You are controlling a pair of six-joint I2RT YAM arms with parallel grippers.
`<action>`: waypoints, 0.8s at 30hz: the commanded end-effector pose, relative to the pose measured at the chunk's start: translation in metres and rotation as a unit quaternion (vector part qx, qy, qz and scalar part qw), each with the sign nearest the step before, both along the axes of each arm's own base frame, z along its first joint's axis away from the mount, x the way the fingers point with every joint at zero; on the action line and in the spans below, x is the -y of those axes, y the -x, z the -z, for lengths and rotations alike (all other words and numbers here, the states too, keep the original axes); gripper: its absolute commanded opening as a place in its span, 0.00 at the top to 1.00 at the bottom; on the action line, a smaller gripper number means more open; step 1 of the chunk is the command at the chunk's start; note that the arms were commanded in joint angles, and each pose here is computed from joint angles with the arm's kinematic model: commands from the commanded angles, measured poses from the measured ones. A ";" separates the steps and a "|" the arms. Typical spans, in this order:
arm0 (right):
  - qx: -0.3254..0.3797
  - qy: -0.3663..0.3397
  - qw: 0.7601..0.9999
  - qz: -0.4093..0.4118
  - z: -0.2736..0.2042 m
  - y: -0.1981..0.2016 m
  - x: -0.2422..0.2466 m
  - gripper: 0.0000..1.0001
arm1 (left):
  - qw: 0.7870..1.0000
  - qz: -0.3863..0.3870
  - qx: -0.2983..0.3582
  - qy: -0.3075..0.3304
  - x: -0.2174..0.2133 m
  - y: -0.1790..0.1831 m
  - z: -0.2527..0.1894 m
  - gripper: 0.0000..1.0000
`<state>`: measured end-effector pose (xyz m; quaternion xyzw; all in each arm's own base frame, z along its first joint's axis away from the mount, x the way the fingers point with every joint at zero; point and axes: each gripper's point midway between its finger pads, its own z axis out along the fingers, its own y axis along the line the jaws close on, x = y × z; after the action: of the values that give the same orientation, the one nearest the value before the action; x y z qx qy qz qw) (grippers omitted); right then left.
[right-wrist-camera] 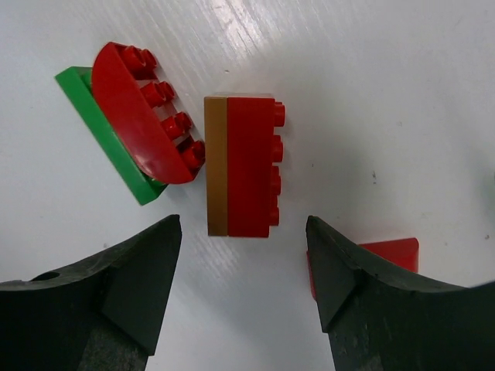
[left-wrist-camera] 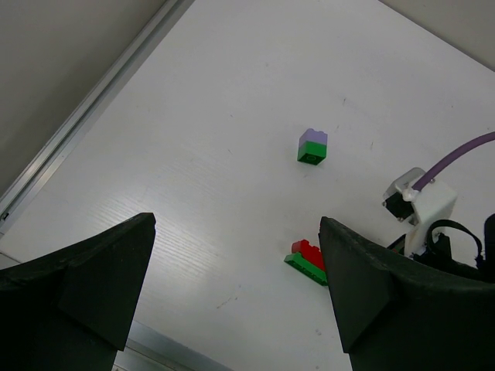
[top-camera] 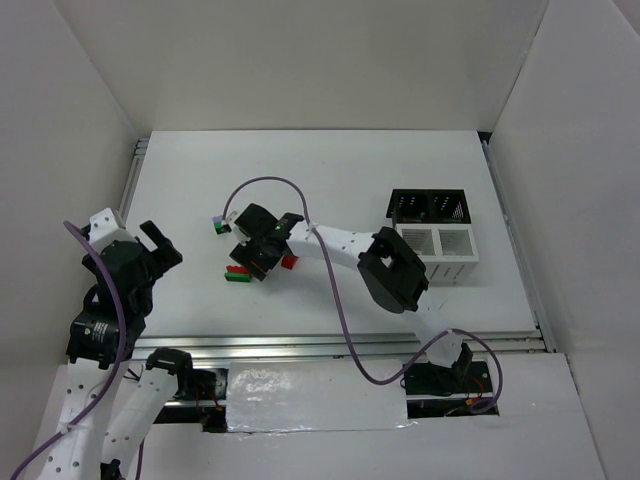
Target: Sort the legos into containers by color
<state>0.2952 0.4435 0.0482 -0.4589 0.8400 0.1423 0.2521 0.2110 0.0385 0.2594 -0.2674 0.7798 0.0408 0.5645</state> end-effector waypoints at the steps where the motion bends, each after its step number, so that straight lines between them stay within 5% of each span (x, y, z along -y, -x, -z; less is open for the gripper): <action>1: 0.018 0.000 1.000 -0.006 0.000 -0.011 -0.008 0.27 | 1.000 0.007 0.017 -0.005 0.001 -0.005 -0.007 0.00; 7: 0.017 0.006 1.000 -0.009 0.013 -0.015 -0.013 0.36 | 1.000 0.010 0.015 -0.005 0.002 -0.007 -0.007 0.01; 12: 0.034 0.001 0.999 0.001 0.016 -0.020 -0.012 0.75 | 1.000 0.013 0.014 -0.005 0.003 -0.008 -0.006 0.00; 15: 0.045 -0.011 0.999 0.006 0.008 -0.022 -0.009 0.82 | 1.000 0.017 0.012 -0.005 0.004 -0.010 -0.005 0.01; 17: 0.049 -0.010 0.999 0.017 0.004 -0.028 -0.007 1.00 | 1.000 0.017 0.009 -0.005 0.004 -0.010 -0.005 0.00; 22: 0.080 -0.036 0.989 0.115 -0.042 -0.033 0.020 1.00 | 0.998 0.065 0.020 0.012 0.022 -0.015 -0.007 0.00; 24: 0.115 -0.105 0.974 0.162 -0.102 -0.033 0.031 1.00 | 0.989 0.136 0.022 0.050 0.052 -0.023 -0.008 0.00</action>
<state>0.3112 0.4197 0.0356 -0.4049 0.8623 0.0924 0.2898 0.2201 0.0182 0.2576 -0.2372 0.7938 -0.0060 0.5600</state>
